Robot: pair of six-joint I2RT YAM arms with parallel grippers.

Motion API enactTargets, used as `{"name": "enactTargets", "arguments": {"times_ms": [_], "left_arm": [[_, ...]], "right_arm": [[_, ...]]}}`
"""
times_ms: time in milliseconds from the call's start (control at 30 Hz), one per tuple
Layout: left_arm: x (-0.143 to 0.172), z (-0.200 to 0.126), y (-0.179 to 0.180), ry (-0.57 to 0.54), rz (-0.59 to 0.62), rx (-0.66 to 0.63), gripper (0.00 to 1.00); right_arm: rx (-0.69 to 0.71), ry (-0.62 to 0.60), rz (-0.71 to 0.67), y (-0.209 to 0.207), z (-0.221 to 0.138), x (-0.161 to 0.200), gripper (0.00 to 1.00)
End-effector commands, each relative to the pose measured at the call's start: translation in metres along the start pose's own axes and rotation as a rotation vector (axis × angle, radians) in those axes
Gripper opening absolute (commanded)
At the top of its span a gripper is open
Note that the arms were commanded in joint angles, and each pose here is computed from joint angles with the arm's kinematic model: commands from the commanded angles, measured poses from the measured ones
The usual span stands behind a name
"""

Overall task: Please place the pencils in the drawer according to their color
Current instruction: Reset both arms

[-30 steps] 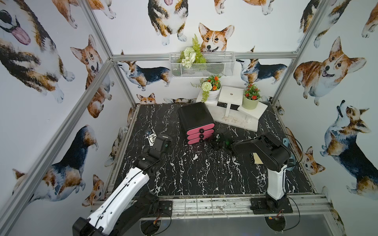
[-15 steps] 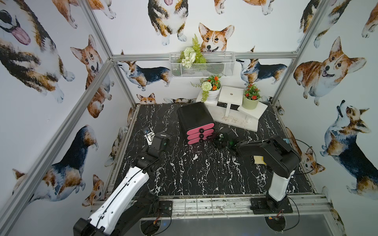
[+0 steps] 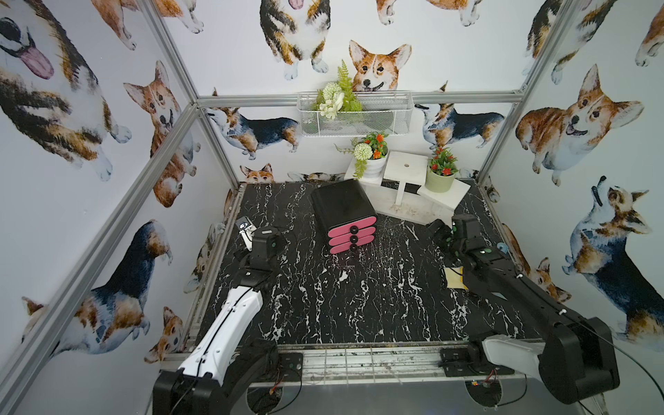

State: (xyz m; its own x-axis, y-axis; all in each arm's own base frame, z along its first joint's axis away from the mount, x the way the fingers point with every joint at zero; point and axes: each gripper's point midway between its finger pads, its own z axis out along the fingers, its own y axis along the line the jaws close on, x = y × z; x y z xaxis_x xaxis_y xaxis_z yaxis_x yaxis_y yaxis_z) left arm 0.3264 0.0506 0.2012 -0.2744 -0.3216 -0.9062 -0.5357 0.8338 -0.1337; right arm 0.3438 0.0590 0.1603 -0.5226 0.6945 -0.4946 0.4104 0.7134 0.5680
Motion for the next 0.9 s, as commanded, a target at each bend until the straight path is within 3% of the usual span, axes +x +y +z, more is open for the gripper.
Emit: {"name": "enactTargets", "arguments": {"times_ms": [0,200,467,633,833,867], "left_arm": [[-0.013,0.007,-0.002,-0.1,0.057,0.057,1.0],[0.009,0.028,0.007,-0.135,0.072,0.113,1.0],[0.038,0.056,0.01,-0.123,0.097,0.13,1.0],[0.055,0.07,0.006,-0.125,0.103,0.179,1.0],[0.074,0.085,-0.009,-0.15,0.139,0.276,1.0],[0.082,0.088,-0.01,-0.079,0.149,0.281,1.0]], "right_arm": [[0.194,-0.019,-0.115,-0.049,-0.015,-0.019,0.99],[0.257,-0.279,-0.304,-0.058,-0.031,-0.067,1.0],[0.26,-0.506,-0.517,-0.074,-0.041,-0.075,1.0],[0.226,-0.581,-0.541,-0.083,-0.035,-0.068,1.0],[0.133,-0.567,-0.541,-0.084,-0.011,-0.058,1.0],[0.114,-0.567,-0.546,-0.083,-0.009,-0.057,1.0]]}}
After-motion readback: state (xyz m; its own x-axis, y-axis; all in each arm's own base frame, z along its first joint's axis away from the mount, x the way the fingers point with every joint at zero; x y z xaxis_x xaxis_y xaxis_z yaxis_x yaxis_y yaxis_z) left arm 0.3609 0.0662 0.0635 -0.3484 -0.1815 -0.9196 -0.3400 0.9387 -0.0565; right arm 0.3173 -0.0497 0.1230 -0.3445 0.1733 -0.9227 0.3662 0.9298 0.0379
